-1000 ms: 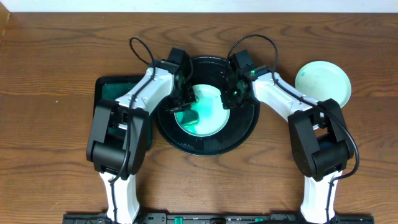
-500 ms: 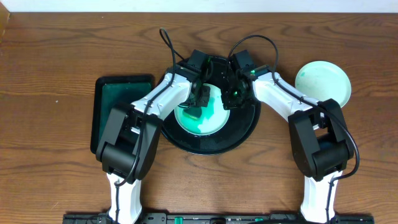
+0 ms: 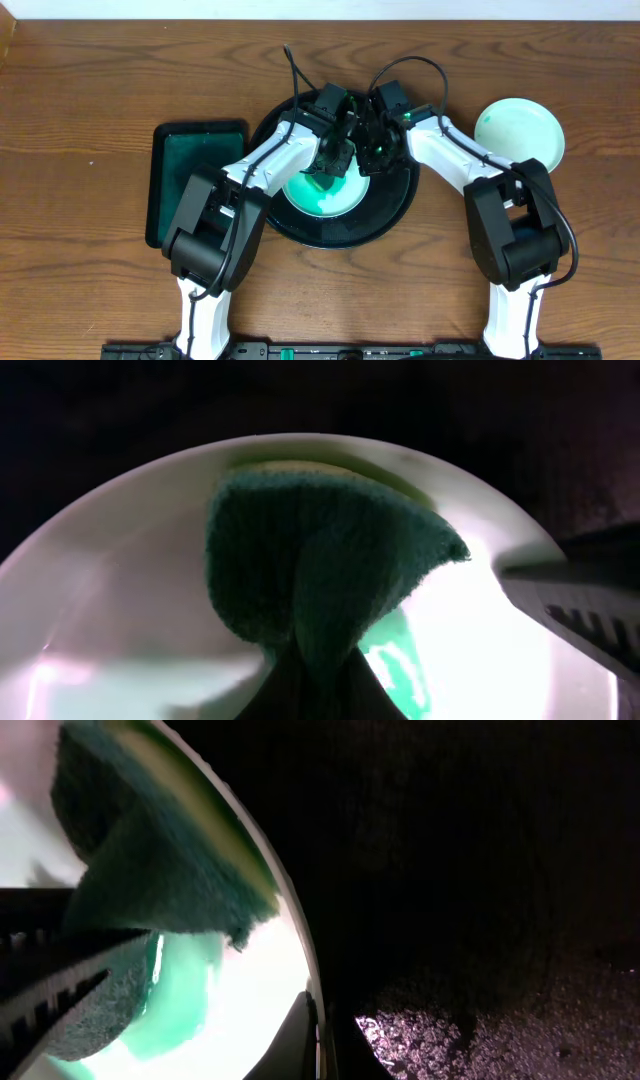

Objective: Clean dirty plates on tray and stack at the side
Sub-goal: 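Scrub the green plate with the sponge in the left gripper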

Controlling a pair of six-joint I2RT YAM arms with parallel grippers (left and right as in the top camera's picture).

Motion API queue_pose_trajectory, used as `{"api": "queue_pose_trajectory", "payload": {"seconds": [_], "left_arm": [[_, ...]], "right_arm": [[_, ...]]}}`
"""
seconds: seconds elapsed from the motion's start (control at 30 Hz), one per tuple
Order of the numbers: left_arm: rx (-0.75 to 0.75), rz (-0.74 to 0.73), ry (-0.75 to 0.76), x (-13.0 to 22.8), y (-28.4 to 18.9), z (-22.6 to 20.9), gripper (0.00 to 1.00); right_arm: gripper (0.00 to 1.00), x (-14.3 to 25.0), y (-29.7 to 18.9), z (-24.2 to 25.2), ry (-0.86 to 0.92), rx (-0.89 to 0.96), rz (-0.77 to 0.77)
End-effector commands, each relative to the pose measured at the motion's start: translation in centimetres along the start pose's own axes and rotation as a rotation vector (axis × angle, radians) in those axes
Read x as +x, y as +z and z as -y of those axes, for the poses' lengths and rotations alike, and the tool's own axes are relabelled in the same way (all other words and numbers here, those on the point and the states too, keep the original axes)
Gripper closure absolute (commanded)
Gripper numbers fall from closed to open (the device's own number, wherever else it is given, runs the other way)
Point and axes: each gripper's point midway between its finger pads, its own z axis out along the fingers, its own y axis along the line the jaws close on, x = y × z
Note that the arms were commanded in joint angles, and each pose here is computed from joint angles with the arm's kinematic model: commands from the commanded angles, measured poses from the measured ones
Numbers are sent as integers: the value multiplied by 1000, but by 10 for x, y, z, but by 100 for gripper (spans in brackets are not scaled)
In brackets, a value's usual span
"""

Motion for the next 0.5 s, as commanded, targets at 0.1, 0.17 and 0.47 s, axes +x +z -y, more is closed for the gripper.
{"api": "queue_pose_trajectory", "payload": {"seconds": [0.1,0.17,0.47], "left_arm": [[237,-128,106,36,30,59,93],[235,-129,90,36,30,58,93],[25,-111,-213,28,31,-4,93]], "right_arm": [[99,14,19,14,-2,58,-54],[99,14,19,14,0,59,-55],[99,14,19,14,13,59,-53]]}}
